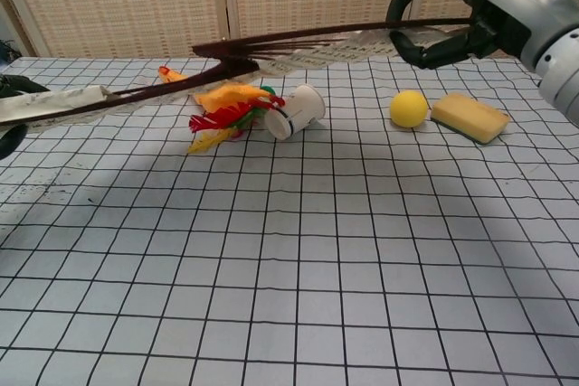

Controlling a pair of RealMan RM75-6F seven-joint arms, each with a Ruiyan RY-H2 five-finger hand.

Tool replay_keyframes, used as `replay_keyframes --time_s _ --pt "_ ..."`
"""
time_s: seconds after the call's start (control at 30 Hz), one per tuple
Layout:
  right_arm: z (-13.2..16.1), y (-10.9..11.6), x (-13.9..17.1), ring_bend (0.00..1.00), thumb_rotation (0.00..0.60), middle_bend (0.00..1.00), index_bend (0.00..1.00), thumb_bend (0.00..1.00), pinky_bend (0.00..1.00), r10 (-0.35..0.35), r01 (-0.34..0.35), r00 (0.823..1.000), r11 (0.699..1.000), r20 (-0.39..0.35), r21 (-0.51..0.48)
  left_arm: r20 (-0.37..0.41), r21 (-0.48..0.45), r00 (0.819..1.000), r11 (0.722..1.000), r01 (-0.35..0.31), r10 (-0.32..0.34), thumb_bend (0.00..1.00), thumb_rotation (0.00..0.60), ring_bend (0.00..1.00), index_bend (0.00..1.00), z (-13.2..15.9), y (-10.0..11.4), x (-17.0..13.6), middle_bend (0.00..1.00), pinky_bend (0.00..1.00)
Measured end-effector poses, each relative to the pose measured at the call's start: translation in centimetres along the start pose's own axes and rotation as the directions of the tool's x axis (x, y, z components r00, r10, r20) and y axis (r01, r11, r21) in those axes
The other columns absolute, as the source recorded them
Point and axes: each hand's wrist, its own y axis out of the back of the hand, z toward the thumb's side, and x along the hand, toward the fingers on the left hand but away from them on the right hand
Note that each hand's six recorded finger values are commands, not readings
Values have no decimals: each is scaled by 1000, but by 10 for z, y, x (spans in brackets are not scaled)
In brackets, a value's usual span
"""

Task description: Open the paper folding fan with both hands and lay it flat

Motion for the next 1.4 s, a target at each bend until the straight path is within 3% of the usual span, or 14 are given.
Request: replay_keyframes --time_s 0.23,0.43,0.63,0.77,0.8,0.93,1.07,1.2,1.4 --pt "-8 2 6 0 600 141 656 566 0 -5 5 1000 1000 -3 29 0 12 1000 1000 7 -7 472 600 72 551 -2 -2 -1 240 117" --pt "-18 -9 24 0 600 141 586 566 0 38 -36 999 996 -26 82 11 42 1000 999 28 -28 472 600 69 394 -5 -8 -6 230 118" --pt "-28 -18 38 0 600 123 293 566 0 74 -69 997 989 -33 127 19 104 998 993 58 -60 473 600 31 220 -10 -14 -8 195 118" --pt "-41 -28 49 0 600 35 33 555 0 130 -126 991 975 -11 185 9 183 995 979 95 -98 471 600 9 185 -21 -19 -10 169 115" --pt "-44 -30 51 0 600 20 11 537 0 149 -146 989 969 -2 199 4 197 994 975 104 -107 471 600 7 183 -23 -20 -11 166 115" --pt "-59 -40 62 0 600 0 0 363 0 239 -242 970 927 45 285 -8 216 989 966 145 -146 472 600 0 139 -29 -26 -14 120 113" --pt "-74 -47 73 0 600 0 0 230 0 333 -346 938 869 101 352 -25 243 978 947 208 -209 469 600 0 20 -35 -29 -19 14 100" --pt "-84 -44 82 0 600 0 0 147 0 399 -421 906 807 144 414 -51 285 961 918 276 -273 455 600 0 0 -41 -22 -23 0 92" --pt "-91 -31 97 0 600 0 0 79 0 469 -505 859 708 206 493 -27 245 956 925 289 -291 450 600 0 0 -26 -7 -24 0 92"
